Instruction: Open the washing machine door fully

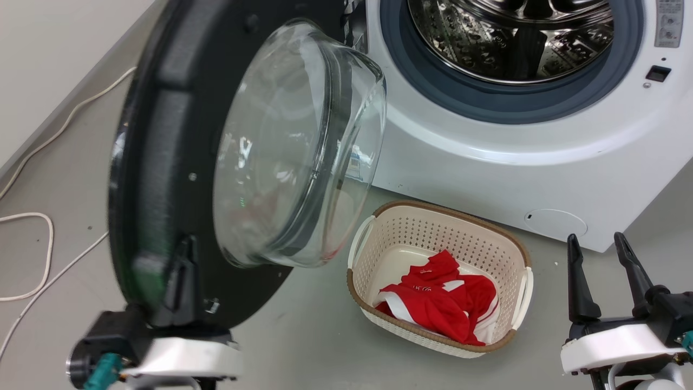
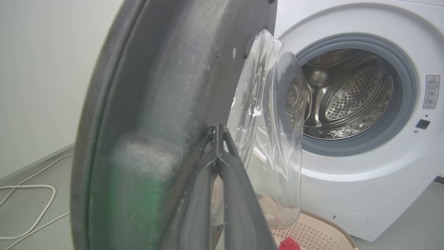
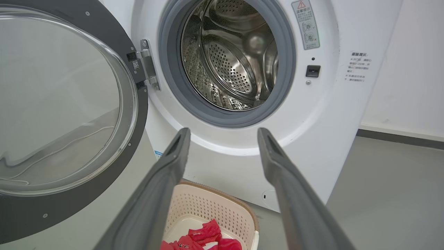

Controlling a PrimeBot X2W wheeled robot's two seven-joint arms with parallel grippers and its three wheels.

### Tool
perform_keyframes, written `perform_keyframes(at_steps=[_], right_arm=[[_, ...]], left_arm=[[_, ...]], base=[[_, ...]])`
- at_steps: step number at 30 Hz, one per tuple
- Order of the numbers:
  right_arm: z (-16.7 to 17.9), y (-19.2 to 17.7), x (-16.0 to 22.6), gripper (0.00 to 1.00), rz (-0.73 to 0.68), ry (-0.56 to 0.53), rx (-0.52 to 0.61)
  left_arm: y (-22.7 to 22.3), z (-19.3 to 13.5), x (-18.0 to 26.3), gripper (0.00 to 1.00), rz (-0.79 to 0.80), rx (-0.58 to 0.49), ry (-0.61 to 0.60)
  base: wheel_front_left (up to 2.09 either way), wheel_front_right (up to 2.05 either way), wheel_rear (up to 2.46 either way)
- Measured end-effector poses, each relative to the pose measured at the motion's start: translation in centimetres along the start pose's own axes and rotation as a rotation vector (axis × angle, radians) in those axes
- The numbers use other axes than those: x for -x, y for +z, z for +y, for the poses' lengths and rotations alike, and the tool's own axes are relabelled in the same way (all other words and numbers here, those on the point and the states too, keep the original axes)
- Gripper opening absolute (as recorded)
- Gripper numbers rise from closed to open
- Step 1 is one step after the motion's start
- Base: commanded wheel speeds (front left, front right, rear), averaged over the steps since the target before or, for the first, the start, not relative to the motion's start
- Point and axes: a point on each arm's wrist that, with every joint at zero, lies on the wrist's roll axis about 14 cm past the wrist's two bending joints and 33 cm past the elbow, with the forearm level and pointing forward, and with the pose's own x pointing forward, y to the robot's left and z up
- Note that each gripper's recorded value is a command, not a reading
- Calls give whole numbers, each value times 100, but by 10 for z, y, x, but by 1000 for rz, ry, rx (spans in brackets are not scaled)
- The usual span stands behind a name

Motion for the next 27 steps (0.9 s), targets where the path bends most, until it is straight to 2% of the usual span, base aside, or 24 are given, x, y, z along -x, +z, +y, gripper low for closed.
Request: perform_keyframes(at_steps=[10, 22, 27], right_arm=[[4, -7, -11, 100, 14, 20, -6], [-9, -16, -22, 100, 28, -5, 4], [-11, -22, -25, 100, 43, -8, 3]], left_arm=[[0, 60, -31, 0, -8, -18, 133], [-2, 118, -70, 0, -10, -25, 242], [10, 144, -88, 0, -44, -33, 289]], base=[[0, 0, 0], [0, 0, 0], [0, 0, 0]])
